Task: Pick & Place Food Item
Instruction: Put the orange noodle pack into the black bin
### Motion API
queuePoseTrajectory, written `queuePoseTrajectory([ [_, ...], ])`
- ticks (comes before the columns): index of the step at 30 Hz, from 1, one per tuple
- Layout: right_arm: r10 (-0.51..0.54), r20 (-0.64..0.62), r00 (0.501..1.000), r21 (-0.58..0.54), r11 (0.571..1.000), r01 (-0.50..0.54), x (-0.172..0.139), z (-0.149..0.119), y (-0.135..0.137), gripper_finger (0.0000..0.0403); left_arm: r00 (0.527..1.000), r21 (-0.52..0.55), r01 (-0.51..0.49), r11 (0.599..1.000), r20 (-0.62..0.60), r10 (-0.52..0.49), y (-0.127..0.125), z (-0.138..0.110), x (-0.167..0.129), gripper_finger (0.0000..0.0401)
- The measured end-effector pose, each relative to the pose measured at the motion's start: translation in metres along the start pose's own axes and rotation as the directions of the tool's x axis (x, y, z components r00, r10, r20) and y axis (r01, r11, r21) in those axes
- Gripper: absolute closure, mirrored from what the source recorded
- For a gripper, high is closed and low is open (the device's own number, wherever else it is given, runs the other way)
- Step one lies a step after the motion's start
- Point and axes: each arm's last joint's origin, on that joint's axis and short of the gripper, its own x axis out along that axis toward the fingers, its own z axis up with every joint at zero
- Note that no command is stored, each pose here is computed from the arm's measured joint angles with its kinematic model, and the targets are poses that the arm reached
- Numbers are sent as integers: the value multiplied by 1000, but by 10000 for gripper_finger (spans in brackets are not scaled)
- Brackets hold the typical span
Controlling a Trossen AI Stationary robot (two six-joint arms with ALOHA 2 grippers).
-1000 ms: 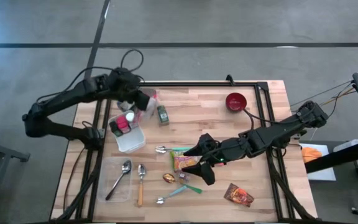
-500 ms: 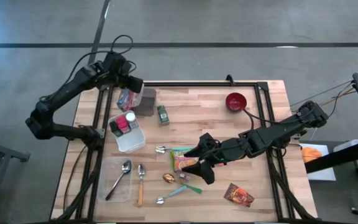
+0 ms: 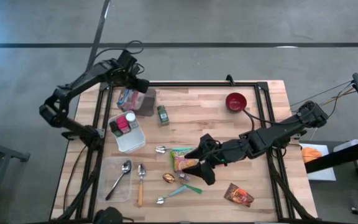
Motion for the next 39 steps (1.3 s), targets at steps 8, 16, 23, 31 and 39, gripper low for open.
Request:
queuePoseTrajectory([
  [8,2,-3,1000,7,1000,-2,0,-2,1,55,997,6,-66,998,-51,66,9,5,21,401],
  [16,1,-1,1000,33,999,-1,0,-2,1,55,987,2,-134,991,-92,134,20,9,38,401],
  [23,2,-1,1000,40,999,-1,0,-1,1,55,977,-5,-164,986,-142,161,27,10,54,401],
  [31,3,-2,1000,39,999,-3,-1,-2,2,55,969,19,-190,982,-155,191,28,10,57,385],
  [39,3,-2,1000,38,999,-3,-1,-2,2,55,959,29,-231,972,-158,233,30,9,57,305],
])
